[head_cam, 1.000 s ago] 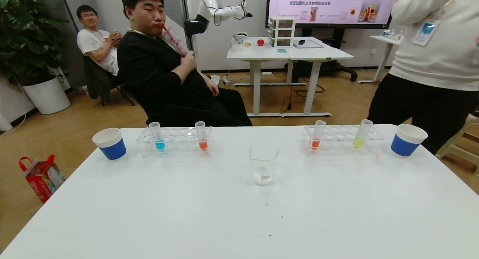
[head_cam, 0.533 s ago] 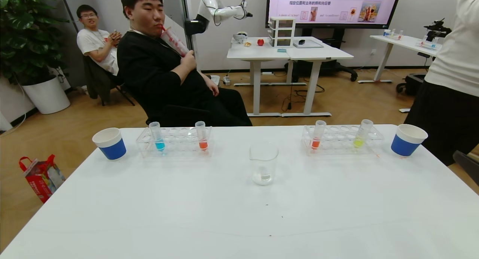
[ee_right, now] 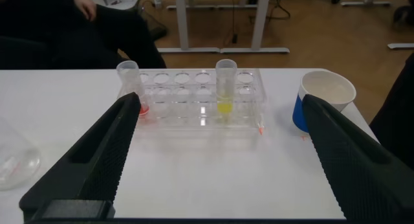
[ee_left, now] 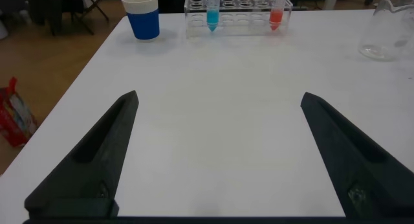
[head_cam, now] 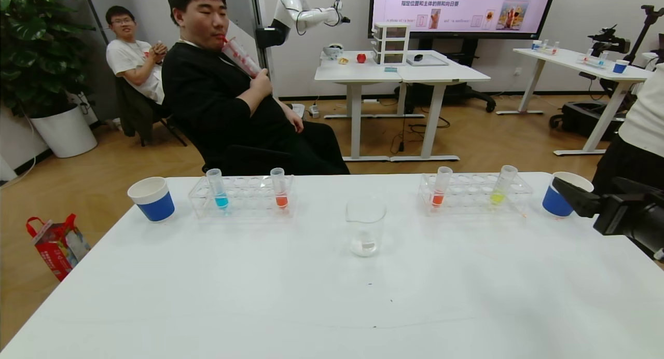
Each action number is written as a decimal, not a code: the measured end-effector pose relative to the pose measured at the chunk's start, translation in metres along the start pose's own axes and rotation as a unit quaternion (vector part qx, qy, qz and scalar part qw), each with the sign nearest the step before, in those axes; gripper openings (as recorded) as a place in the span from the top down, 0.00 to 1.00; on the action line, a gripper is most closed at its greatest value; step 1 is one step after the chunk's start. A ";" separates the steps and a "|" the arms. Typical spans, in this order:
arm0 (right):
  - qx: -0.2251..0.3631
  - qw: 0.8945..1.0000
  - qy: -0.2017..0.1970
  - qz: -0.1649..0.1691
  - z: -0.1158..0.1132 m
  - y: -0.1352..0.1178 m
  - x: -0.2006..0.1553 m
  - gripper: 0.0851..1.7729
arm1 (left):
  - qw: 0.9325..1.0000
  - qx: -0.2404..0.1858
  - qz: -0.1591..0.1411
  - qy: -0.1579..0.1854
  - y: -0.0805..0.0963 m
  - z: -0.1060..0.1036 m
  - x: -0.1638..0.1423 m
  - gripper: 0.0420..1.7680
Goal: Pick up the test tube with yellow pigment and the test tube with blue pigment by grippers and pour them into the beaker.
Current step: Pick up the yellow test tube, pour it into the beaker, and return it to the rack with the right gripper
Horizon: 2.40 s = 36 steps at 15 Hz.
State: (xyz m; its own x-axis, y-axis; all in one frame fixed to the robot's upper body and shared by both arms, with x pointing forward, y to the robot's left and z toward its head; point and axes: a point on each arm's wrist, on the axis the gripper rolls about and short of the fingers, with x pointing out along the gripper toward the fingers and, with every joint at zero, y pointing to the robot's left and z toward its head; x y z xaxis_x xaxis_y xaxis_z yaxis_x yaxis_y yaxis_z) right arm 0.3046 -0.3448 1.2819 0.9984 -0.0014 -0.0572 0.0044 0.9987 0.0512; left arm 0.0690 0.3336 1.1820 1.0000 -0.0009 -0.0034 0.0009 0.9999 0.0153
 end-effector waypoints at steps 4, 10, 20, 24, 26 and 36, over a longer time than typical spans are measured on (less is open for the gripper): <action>0.000 1.000 0.000 0.003 -0.027 -0.007 0.052 0.02 | 1.000 0.000 0.000 0.000 0.000 0.000 0.000 0.01; -0.003 0.999 -0.014 0.040 -0.081 -0.015 0.112 0.02 | 1.000 0.000 0.000 0.000 0.000 0.000 0.000 0.01; -0.008 0.997 -0.052 0.048 -0.101 -0.029 0.195 0.02 | 1.000 0.000 0.000 0.000 0.000 0.000 0.000 0.01; -0.009 0.997 -0.060 0.053 -0.102 -0.032 0.205 0.02 | 1.000 0.000 0.000 0.000 0.000 0.000 0.000 0.01; -0.010 0.997 -0.062 0.052 -0.103 -0.035 0.207 0.22 | 1.000 0.000 0.000 0.000 0.000 0.000 0.000 0.01; -0.012 0.996 -0.067 0.050 -0.097 -0.037 0.205 0.75 | 1.000 0.000 0.000 0.000 0.000 0.000 0.000 0.01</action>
State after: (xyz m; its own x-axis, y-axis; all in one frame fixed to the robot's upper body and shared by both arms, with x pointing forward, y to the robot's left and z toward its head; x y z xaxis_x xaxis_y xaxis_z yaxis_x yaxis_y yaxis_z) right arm 0.5032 -0.3769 1.1717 0.9925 0.0926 0.0804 -0.0949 0.9952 0.0252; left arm 0.0690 0.3336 1.1820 1.0000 -0.0009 -0.0030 0.0009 0.9999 0.0153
